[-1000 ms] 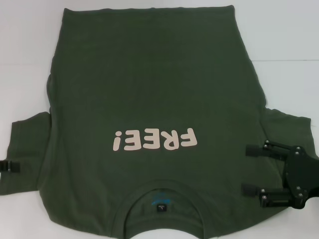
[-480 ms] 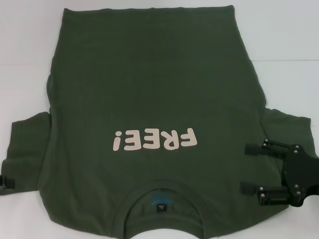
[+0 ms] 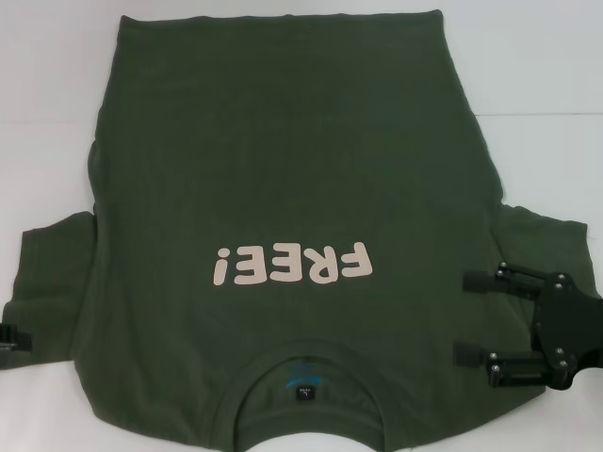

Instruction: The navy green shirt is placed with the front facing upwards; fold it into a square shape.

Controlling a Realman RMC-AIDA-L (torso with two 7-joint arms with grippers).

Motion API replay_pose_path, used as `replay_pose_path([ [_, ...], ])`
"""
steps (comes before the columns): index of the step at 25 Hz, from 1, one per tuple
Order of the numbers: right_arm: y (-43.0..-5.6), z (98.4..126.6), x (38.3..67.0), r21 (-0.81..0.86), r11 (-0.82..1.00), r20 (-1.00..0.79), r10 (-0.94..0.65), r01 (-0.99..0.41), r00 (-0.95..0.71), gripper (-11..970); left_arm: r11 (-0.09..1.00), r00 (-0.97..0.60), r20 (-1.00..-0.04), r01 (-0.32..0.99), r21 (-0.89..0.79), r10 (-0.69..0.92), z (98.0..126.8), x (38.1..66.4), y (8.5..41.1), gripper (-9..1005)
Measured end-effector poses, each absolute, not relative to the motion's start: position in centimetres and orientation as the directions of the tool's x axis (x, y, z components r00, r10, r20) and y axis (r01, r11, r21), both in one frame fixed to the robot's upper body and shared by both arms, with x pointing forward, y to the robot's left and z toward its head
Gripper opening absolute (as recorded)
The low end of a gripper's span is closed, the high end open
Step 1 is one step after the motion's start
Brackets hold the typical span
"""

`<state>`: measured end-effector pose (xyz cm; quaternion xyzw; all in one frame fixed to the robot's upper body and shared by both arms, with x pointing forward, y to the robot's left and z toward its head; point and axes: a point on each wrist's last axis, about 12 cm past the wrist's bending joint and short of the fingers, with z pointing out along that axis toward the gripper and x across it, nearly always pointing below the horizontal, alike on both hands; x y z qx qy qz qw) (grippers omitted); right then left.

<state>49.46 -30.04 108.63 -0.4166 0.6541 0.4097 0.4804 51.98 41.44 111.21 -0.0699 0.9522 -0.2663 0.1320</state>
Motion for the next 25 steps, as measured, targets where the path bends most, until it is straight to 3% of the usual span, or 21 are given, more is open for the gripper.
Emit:
replay_pose_path([
  [25,-30.06,108.79,49.86,0.121,0.324,-0.97,-0.164,-0.938,-0.181,944,0.859,-0.956,-0.184,-0.111,-0.501,-0.23,110.53,52.78,41.15,875],
])
